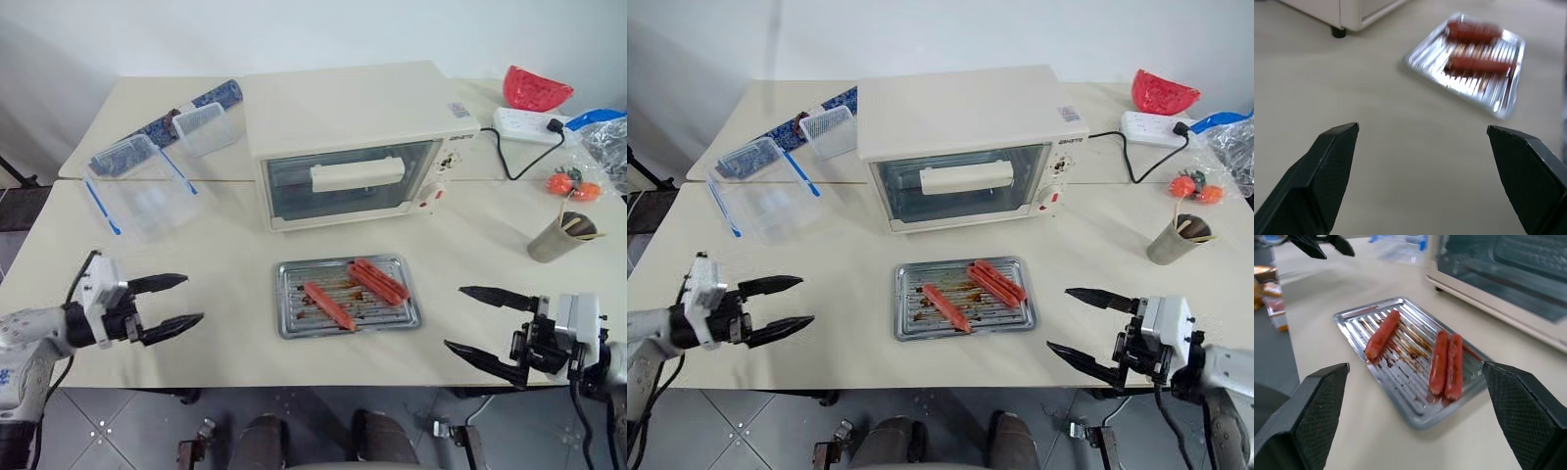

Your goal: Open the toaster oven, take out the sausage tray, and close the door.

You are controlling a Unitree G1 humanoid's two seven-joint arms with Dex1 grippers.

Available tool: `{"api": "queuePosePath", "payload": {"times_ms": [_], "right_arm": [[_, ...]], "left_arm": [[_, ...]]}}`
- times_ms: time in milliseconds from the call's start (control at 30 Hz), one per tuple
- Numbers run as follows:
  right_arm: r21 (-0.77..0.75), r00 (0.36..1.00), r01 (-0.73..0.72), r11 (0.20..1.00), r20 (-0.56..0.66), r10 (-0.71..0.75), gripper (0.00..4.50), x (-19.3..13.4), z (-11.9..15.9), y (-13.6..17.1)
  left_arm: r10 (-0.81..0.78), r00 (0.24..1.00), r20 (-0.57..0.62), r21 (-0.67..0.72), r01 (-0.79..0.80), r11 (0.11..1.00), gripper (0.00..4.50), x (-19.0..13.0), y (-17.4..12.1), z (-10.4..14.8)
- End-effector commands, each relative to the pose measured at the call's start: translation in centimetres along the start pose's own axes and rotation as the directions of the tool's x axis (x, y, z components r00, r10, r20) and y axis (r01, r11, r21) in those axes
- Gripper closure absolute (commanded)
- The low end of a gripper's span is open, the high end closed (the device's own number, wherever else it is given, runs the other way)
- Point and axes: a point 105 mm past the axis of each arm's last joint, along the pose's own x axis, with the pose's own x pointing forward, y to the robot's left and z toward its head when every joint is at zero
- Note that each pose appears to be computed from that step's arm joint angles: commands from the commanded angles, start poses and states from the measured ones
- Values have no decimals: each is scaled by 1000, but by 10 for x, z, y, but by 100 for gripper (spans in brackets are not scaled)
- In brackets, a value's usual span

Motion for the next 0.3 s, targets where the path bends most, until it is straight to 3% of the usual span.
{"api": "queuePosePath", "payload": {"times_ms": [33, 300], "right_arm": [[-58, 999, -46, 997, 1, 46, 0, -1, 1, -3], [-101, 999, -51, 994, -12, 50, 0, -6, -7, -7]], "left_arm": [[-1, 1000, 15, 129, -1, 992, 5, -12, -1, 8], [69, 996, 61, 107, -75, 991, 5, -10, 4, 9]]}}
